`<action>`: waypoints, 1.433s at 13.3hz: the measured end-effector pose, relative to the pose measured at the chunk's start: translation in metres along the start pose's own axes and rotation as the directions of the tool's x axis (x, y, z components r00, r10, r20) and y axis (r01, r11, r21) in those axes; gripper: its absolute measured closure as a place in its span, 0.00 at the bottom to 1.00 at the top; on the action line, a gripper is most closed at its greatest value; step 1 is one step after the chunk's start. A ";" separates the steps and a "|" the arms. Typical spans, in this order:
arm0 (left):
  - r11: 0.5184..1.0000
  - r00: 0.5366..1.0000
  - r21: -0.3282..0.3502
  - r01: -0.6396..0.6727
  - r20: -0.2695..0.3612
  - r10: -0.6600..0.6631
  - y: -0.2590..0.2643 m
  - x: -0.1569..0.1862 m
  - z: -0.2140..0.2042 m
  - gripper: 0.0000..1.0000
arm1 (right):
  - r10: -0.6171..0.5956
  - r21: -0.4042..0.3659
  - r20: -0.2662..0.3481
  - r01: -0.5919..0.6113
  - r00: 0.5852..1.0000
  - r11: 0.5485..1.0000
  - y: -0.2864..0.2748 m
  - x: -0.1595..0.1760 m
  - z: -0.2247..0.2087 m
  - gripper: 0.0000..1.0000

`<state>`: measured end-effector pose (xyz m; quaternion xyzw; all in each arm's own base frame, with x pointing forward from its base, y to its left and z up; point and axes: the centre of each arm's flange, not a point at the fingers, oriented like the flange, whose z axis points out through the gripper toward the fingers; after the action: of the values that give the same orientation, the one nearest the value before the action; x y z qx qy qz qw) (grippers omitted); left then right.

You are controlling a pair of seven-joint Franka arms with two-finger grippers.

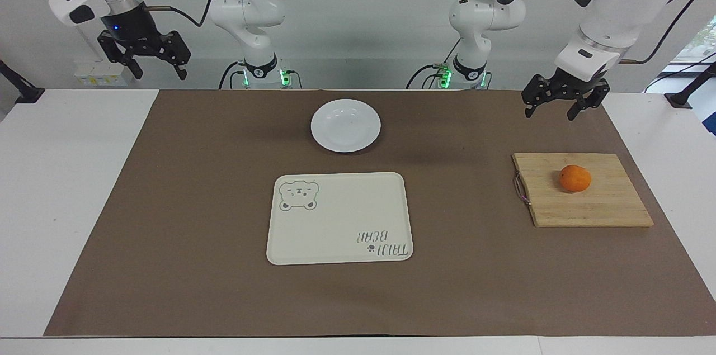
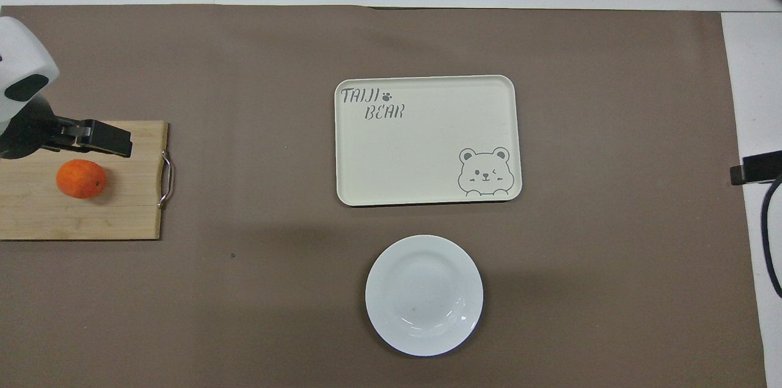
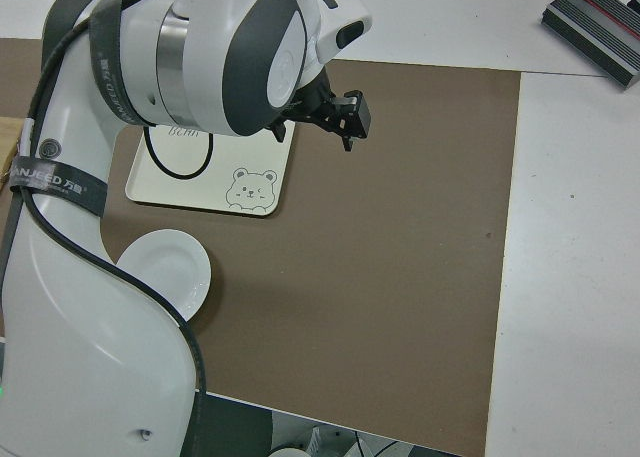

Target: Place orange and plate with both arms

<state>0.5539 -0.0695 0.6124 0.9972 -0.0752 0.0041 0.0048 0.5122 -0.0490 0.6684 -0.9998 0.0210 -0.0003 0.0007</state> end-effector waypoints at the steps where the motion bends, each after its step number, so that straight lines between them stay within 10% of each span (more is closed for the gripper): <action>1: 1.000 1.000 0.000 -0.002 0.000 0.002 0.001 0.000 0.000 0.00 | 0.000 0.000 0.000 0.000 1.000 1.000 0.000 0.000 0.000 0.00; 19: 0.933 0.924 0.077 -0.353 -0.126 0.360 -0.100 0.021 0.047 0.00 | 0.000 0.000 0.006 0.000 1.000 1.000 0.000 -0.001 0.000 0.00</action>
<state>0.5899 0.0256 0.5644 0.9639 -0.2545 0.0758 -0.0170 0.5116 -0.0490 0.6679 -0.9998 0.0211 0.0026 0.0009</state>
